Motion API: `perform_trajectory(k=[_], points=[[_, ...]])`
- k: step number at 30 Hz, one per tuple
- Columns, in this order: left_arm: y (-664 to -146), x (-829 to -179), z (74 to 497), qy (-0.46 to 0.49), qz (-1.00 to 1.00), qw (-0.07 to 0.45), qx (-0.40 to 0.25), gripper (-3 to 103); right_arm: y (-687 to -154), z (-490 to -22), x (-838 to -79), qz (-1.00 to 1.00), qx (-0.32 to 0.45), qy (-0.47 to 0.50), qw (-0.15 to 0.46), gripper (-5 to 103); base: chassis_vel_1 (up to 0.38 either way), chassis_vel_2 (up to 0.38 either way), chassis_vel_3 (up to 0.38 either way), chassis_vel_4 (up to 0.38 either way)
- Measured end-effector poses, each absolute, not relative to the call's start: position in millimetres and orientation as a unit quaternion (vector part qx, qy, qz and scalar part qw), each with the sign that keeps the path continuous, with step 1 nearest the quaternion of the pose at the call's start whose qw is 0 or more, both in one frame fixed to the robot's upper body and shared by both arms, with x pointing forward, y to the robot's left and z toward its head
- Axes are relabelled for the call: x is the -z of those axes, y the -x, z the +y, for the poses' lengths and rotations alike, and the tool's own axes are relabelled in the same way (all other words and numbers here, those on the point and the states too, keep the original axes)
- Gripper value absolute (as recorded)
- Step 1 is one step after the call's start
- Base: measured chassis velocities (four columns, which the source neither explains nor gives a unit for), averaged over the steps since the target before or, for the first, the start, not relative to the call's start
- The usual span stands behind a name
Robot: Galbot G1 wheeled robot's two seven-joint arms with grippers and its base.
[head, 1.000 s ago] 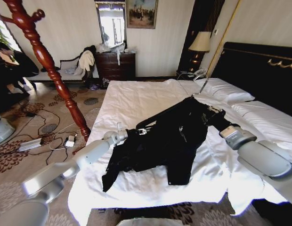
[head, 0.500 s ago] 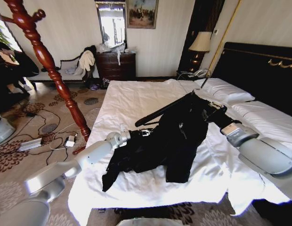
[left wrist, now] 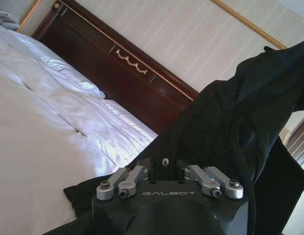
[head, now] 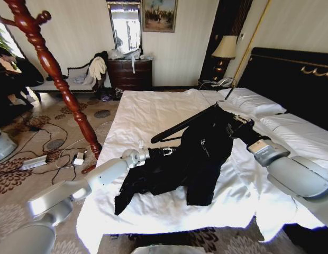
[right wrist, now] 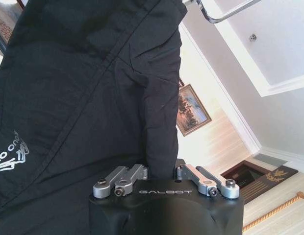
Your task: Pick up the clothes from the bed and hang them on the clothes hanger.
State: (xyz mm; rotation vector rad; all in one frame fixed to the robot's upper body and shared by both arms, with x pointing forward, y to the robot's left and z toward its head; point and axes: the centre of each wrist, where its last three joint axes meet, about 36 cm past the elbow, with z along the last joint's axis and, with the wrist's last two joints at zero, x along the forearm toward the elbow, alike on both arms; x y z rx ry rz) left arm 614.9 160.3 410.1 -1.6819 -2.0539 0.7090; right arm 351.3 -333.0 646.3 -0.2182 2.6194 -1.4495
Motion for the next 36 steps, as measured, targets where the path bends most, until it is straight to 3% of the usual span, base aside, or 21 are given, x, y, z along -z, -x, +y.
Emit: perform_trajectory(k=[8,21,29,36], points=[[-613,-413,161,0.596,-0.738,0.191,-0.253,3,-350,-333,-645,0.872,0.479,0.073,0.069,20,0.000,0.000,0.000,0.000],[-613,-457,187,0.581,-0.762,0.145,-0.245,2,-353,-339,-638,0.878,0.470,0.065,0.063,20,0.000,0.000,0.000,0.000],[-584,-502,247,0.559,-0.793,0.112,-0.216,2,-354,-346,-621,0.880,0.465,0.068,0.064,20,0.000,0.000,0.000,0.000],[-564,-533,273,0.541,-0.809,0.089,-0.212,2,-361,-354,-609,0.869,0.485,0.067,0.071,20,0.000,0.000,0.000,0.000]])
